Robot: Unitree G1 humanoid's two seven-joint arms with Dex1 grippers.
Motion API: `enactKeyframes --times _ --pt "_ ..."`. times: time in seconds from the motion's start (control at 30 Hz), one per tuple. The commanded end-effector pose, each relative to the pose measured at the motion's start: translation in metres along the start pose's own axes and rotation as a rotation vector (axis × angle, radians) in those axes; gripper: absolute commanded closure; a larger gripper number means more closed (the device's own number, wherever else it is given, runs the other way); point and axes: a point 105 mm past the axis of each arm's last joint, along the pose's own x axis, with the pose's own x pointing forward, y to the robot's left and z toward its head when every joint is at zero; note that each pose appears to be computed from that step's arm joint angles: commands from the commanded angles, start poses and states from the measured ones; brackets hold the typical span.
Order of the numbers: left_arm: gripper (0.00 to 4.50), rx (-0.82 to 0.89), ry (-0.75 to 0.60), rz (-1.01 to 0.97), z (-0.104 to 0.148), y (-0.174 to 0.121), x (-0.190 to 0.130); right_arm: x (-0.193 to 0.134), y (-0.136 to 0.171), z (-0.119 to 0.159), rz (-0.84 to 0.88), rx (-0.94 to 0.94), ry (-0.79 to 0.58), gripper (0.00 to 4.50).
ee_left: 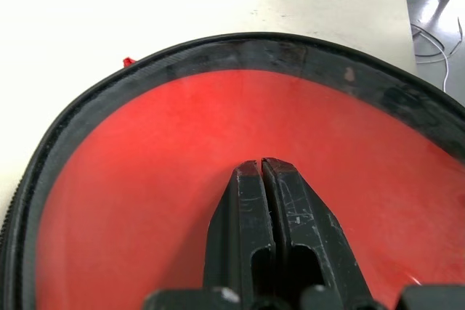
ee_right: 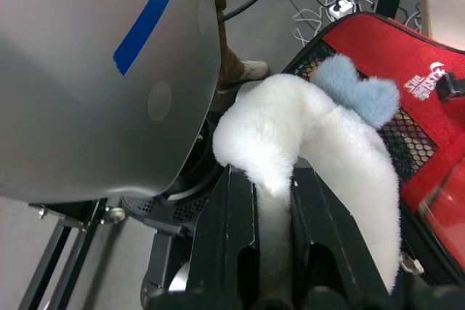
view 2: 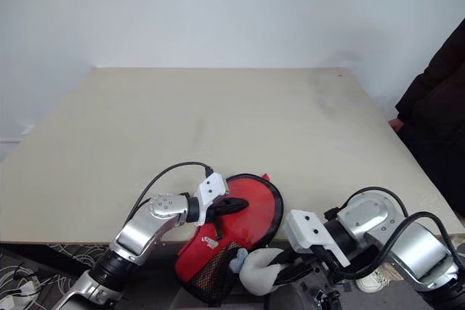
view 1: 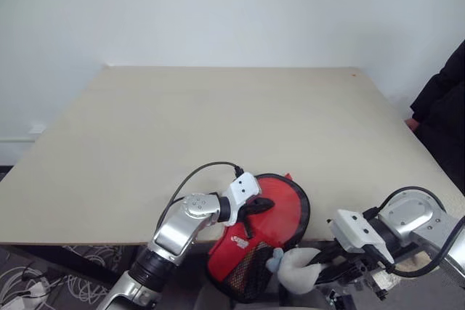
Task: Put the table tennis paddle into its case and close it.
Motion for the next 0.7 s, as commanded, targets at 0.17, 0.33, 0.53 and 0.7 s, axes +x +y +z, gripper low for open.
enactKeyframes --times 0.17,0.33,0.53,0.7 --pt "4.50 -0.039 0.090 0.015 -0.023 0.003 -0.001 0.004 0.002 0.008 0.026 -0.056 0.001 4.38" --pt "4.50 -0.039 0.089 0.013 -0.024 0.003 0.001 0.002 0.000 0.008 0.018 -0.059 0.007 4.38" --pt "4.50 -0.037 0.085 0.019 -0.022 0.006 0.002 -0.005 -0.006 0.006 -0.021 -0.053 0.018 3.67" --pt "4.50 -0.040 0.081 0.035 -0.021 0.012 0.000 -0.018 -0.020 0.010 -0.093 -0.055 0.014 2.23"
